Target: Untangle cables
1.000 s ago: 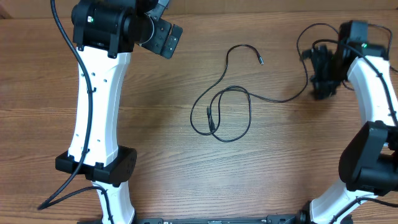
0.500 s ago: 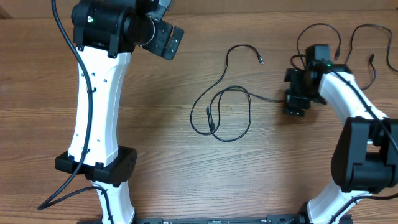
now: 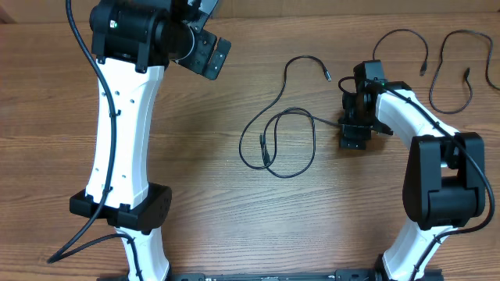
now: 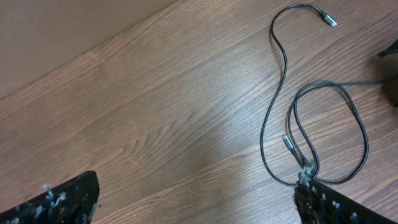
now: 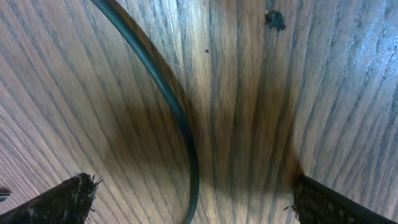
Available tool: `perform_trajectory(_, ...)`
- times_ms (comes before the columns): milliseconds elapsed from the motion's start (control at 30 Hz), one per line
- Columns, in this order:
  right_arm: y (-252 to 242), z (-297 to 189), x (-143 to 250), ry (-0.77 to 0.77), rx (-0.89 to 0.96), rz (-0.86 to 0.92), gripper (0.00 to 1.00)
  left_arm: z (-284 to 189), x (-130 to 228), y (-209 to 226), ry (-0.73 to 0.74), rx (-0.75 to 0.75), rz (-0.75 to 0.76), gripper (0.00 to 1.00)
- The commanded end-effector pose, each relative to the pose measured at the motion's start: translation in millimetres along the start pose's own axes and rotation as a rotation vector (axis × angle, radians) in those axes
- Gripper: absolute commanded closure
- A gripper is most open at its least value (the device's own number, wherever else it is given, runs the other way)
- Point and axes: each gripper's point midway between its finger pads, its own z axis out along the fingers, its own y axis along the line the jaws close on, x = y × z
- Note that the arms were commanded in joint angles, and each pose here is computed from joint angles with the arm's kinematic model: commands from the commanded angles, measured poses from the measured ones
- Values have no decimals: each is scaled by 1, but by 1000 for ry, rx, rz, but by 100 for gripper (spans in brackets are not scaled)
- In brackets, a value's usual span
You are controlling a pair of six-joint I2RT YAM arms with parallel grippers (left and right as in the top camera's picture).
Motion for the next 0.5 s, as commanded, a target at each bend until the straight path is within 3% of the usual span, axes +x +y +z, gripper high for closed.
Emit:
perform_trajectory(0,-12,21,-8,-49,54,14,7,2,0,-3,1,18,-10,0)
perform_trajectory(33,-14,25,-10,-61,62,13,25,2,0,-3,2,18,-10,0)
perform_trajectory(67,-16,28,-13,-72,71,12,64,2,0,-3,2,18,-10,0)
perform_trajectory(100,-18,31,-14,-77,80,2,96,2,0,-3,2,18,-10,0)
perform_trajectory(300,-26,34,-18,-94,116,-4,96,2,2,-3,10,19,-9,0)
perform_trajectory(467,1,13,-23,-96,40,-139,96,2,3,-2,16,13,-8,0)
